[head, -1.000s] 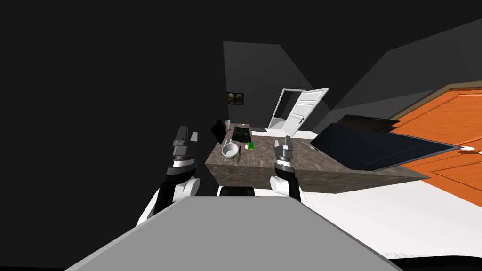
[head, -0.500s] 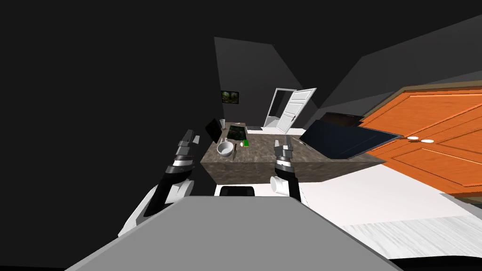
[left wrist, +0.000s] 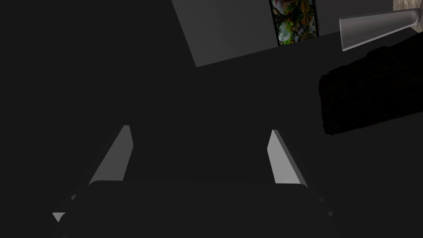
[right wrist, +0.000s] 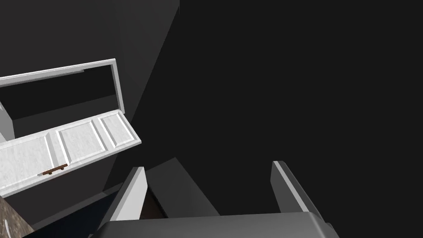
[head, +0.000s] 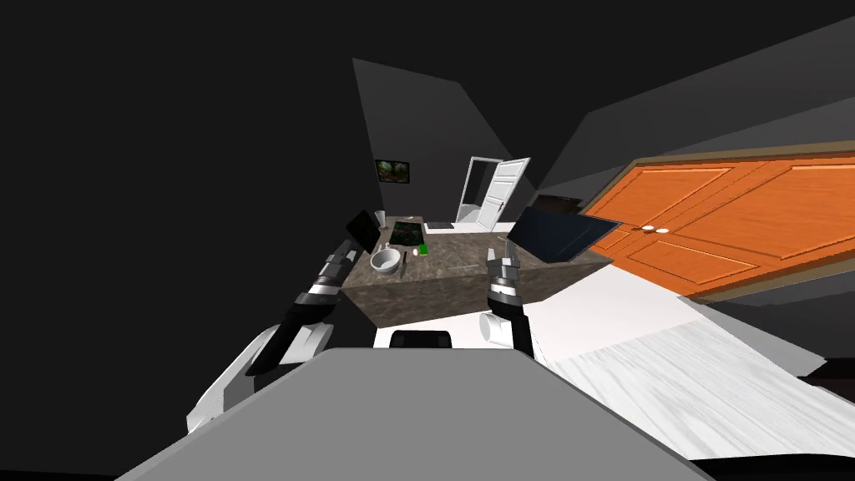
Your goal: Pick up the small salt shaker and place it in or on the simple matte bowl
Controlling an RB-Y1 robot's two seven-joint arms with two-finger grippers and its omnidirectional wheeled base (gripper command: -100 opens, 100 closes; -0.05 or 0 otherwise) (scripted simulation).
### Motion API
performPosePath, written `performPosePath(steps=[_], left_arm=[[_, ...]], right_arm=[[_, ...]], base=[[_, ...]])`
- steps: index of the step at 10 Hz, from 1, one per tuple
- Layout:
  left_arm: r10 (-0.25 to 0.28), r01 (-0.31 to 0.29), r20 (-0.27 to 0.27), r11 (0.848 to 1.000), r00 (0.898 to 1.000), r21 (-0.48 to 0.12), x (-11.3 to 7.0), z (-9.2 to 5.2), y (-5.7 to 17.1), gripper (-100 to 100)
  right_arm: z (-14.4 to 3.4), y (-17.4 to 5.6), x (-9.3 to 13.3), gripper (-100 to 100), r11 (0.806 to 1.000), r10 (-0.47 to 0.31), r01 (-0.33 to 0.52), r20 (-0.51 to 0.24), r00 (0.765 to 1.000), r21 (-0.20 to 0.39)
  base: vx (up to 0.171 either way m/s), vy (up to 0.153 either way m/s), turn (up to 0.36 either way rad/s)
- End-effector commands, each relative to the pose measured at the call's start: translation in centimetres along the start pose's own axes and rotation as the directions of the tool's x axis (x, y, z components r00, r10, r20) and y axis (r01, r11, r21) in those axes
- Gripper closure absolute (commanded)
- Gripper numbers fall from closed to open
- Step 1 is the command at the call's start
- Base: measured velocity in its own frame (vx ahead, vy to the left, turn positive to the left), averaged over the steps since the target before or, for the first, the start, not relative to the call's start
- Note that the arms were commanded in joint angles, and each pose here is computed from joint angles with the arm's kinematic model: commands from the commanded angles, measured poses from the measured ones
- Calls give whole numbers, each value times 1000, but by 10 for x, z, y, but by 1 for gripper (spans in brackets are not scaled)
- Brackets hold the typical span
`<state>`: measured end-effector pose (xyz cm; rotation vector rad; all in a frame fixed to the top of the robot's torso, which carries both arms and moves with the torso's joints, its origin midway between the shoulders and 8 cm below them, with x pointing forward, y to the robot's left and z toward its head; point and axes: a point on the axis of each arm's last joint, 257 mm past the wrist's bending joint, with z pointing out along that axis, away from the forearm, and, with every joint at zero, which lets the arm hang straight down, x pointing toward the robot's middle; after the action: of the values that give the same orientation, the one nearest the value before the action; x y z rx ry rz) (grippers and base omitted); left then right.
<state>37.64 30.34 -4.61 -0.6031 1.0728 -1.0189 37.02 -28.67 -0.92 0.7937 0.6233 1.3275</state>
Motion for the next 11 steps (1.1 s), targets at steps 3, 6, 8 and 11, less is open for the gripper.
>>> performPosePath(steps=[3,6,8,11], left_arm=[[40,-46,-58,992,998,-118,-8,-2,41,-100],[58,-72,-82,982,995,-174,-14,-5,61,-100],[78,-100,-104,969,991,-227,-21,-8,80,-100],[122,-164,-145,930,982,-329,-39,-15,117,-100]], right_arm=[[0,0,0,0,1000,0,0,0,1000,0],[0,0,0,0,1000,0,0,0,1000,0],[0,0,0,0,1000,0,0,0,1000,0],[0,0,0,0,1000,0,0,0,1000,0]], base=[[-47,-48,-145],[-37,-35,-140],[-34,-33,-142],[-44,-34,-218]])
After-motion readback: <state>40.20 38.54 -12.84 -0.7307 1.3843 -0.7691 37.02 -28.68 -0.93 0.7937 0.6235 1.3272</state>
